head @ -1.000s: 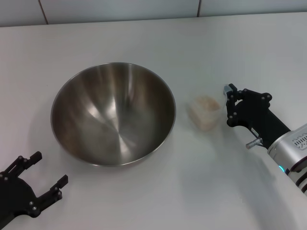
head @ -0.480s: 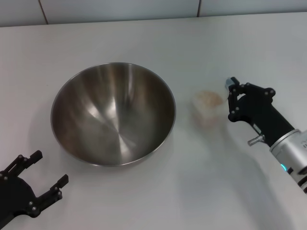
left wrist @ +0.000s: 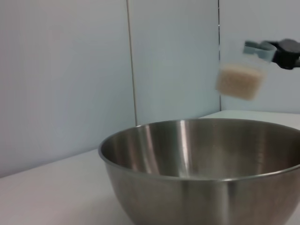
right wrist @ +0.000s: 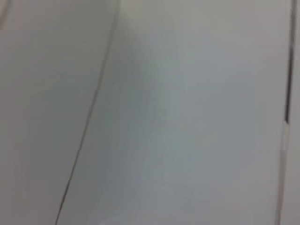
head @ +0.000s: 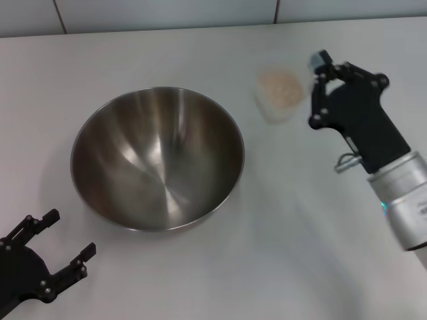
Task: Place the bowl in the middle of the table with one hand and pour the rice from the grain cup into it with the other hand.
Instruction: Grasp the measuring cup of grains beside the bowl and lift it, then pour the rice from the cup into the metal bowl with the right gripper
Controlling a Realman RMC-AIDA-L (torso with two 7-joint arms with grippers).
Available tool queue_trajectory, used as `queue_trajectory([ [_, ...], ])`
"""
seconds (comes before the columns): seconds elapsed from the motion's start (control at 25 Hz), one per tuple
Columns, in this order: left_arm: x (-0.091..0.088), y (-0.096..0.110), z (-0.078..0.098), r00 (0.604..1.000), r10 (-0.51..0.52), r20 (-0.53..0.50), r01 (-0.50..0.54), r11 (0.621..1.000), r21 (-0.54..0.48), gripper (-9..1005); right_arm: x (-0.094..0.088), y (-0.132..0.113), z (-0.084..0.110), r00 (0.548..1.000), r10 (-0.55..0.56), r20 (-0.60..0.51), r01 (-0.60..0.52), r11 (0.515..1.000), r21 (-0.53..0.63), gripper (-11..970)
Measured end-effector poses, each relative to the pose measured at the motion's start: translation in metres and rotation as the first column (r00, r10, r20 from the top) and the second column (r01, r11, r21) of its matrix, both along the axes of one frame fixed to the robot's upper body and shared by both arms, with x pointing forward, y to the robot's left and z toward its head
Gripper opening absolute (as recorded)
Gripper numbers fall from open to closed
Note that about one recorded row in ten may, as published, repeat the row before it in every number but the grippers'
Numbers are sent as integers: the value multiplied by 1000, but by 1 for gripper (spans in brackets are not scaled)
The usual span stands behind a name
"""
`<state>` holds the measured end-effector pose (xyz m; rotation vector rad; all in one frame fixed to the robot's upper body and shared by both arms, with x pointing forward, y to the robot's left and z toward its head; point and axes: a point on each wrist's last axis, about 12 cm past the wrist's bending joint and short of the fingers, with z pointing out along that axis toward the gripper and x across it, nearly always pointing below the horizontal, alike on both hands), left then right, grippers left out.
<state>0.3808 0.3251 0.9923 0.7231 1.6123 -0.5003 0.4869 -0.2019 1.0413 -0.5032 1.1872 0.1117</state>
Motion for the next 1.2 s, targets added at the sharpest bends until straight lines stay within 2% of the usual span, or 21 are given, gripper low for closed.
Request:
queue_trajectory([
  [0.08, 0, 0, 0, 1000, -2, 2, 2, 1000, -2, 835, 1, 5, 3, 1000, 4, 29, -3, 999, -32, 15],
  [0.2, 1, -1, 1, 1000, -5, 7, 5, 1000, -5, 835, 2, 29, 12, 985, 23, 173, 16, 975, -223, 15],
  [0.24, 1, -1, 1, 1000, -5, 7, 5, 1000, -5, 835, 2, 29, 12, 985, 23, 173, 16, 975, -223, 15],
  [0.36, 2, 0, 2, 1000, -3, 10, 3, 1000, -6, 835, 1, 42, 14, 963, 56, 263, 46, 929, -368, 15],
  [0.4, 2, 0, 2, 1000, -3, 10, 3, 1000, -6, 835, -3, 49, 12, 943, 94, 320, 71, 882, -466, 15],
  [0.44, 2, 0, 2, 1000, -3, 11, 3, 1000, -7, 835, -3, 49, 12, 943, 94, 320, 71, 882, -466, 15],
  [0.56, 3, -1, 2, 1000, -5, 13, 5, 1000, -9, 835, -8, 57, 9, 897, 151, 414, 154, 772, -616, 15],
  [0.6, 3, -2, 2, 1000, -6, 13, 6, 1000, -10, 835, -9, 60, 7, 867, 182, 464, 218, 699, -681, 15],
  [0.64, 3, -2, 2, 1000, -7, 14, 7, 1000, -9, 835, -9, 60, 7, 867, 182, 464, 218, 699, -681, 15],
  [0.68, 3, -2, 2, 1000, -7, 14, 7, 1000, -9, 835, -11, 62, 7, 832, 209, 514, 291, 625, -724, 15],
  [0.72, 3, -2, 2, 1000, -7, 14, 7, 1000, -9, 835, -11, 62, 7, 832, 209, 514, 291, 625, -724, 14],
  [0.8, 3, -2, 2, 1000, -9, 18, 9, 1000, -7, 834, -13, 66, 7, 779, 259, 571, 372, 542, -754, 14],
  [0.84, 3, -2, 2, 1000, -9, 18, 9, 1000, -7, 834, -13, 66, 7, 779, 259, 571, 372, 542, -754, 15],
  [0.92, 3, -3, 2, 1000, -11, 18, 11, 1000, -7, 833, -14, 69, 6, 725, 320, 610, 441, 464, -768, 18],
  [0.96, 3, -3, 2, 1000, -11, 18, 11, 1000, -7, 832, -14, 69, 6, 725, 320, 610, 441, 464, -768, 19],
  [1.0, 3, -3, 2, 1000, -12, 17, 12, 1000, -8, 831, -15, 71, 4, 686, 368, 628, 496, 395, -773, 20],
  [1.04, 3, -3, 2, 1000, -12, 17, 12, 1000, -8, 831, -15, 71, 4, 686, 368, 628, 496, 395, -773, 21],
  [1.08, 3, -4, 2, 1000, -13, 17, 13, 1000, -8, 830, -15, 74, 2, 647, 416, 639, 557, 314, -769, 22],
  [1.12, 4, -4, 2, 1000, -14, 17, 14, 1000, -8, 830, -15, 74, 2, 647, 416, 639, 557, 314, -769, 24],
  [1.16, 4, -4, 2, 1000, -14, 17, 14, 1000, -9, 829, -15, 75, 1, 628, 440, 641, 588, 270, -762, 25],
  [1.2, 4, -4, 2, 1000, -14, 17, 15, 1000, -9, 829, -14, 77, 0, 596, 482, 642, 638, 201, -743, 26],
])
